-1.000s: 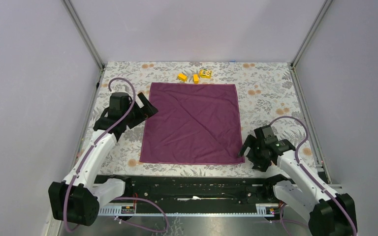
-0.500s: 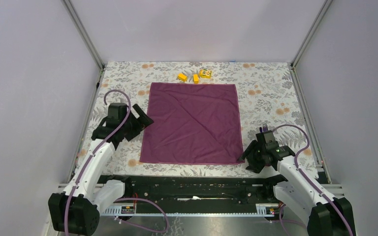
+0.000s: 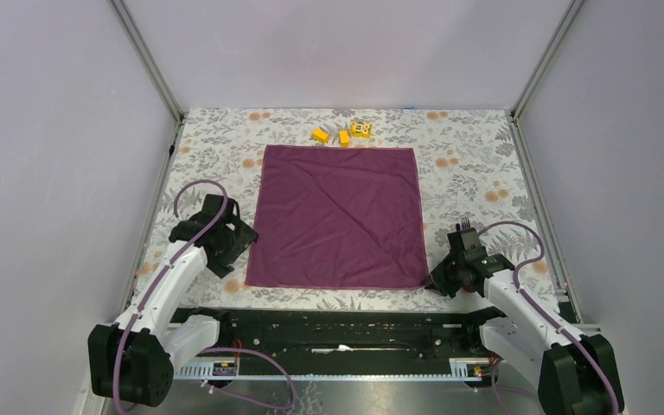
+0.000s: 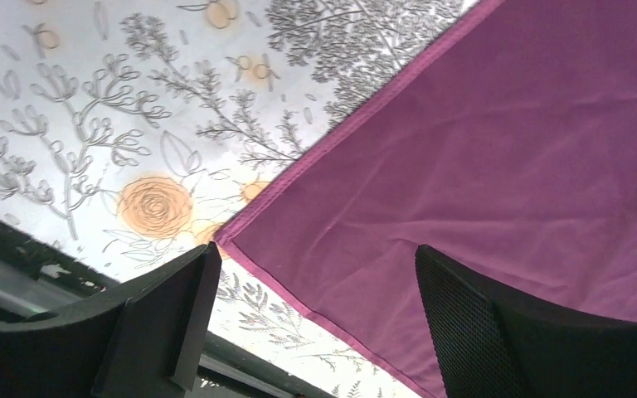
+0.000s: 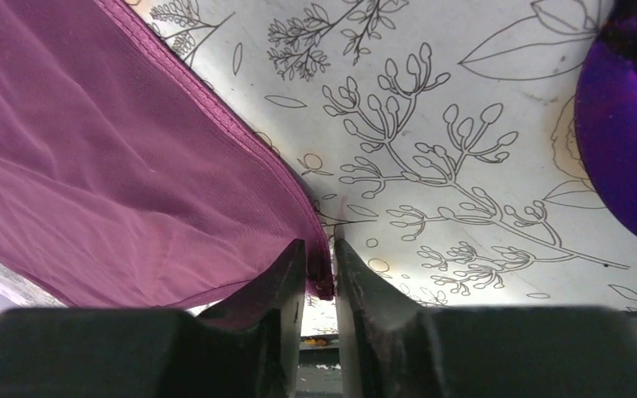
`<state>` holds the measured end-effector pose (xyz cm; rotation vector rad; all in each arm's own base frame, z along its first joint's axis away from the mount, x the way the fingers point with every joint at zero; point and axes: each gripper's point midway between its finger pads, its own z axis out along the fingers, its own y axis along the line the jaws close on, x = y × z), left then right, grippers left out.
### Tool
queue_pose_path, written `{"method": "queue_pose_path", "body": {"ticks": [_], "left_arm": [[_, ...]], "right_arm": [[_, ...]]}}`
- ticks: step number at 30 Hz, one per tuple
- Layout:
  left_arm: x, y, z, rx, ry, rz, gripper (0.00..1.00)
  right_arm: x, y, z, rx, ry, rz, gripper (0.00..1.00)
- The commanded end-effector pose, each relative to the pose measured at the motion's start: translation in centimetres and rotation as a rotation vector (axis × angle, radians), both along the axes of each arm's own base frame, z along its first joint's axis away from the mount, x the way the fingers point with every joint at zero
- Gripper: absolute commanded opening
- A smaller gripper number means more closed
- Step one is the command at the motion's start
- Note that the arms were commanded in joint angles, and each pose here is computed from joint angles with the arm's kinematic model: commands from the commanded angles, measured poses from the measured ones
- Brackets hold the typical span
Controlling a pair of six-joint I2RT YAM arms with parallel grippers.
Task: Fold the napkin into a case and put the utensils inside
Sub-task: Pick up the flattened napkin from the center of the board.
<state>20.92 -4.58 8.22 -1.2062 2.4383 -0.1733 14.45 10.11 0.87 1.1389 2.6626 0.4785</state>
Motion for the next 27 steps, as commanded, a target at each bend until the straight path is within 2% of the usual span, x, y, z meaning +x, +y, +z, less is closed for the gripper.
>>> {"method": "queue_pose_path", "body": {"ticks": [1,3,4,12,16,27], "left_arm": [[-1.7,1.6,-0.6,0.074,0.049,0.108,0.92],[-2.2,1.2,-1.3,0.062,0.073,0.108,0.89],[-2.4,1.0,-1.6,0.058,0.085,0.109,0.87],[-4.6,-0.1,-4.8,0.065,0.238,0.110,0.77],[-5.3,-0.3,-5.6,0.087,0.290,0.122,0.64],[-5.8,-0.1,-7.2,0.137,0.396,0.149,0.58]], "right_arm": [[-1.3,-2.0,-1.7,-0.110,0.062,-0.021,0.19],[-1.3,-1.8,-1.7,-0.095,0.068,-0.026,0.01],[-1.3,-1.7,-1.7,-0.088,0.071,-0.029,0.00],[-2.1,-1.6,-1.7,-0.094,0.147,-0.036,0.00],[-2.0,-1.6,-1.7,-0.099,0.141,-0.005,0.00],[-1.5,-1.7,-1.8,-0.111,0.123,0.031,0.00]]}}
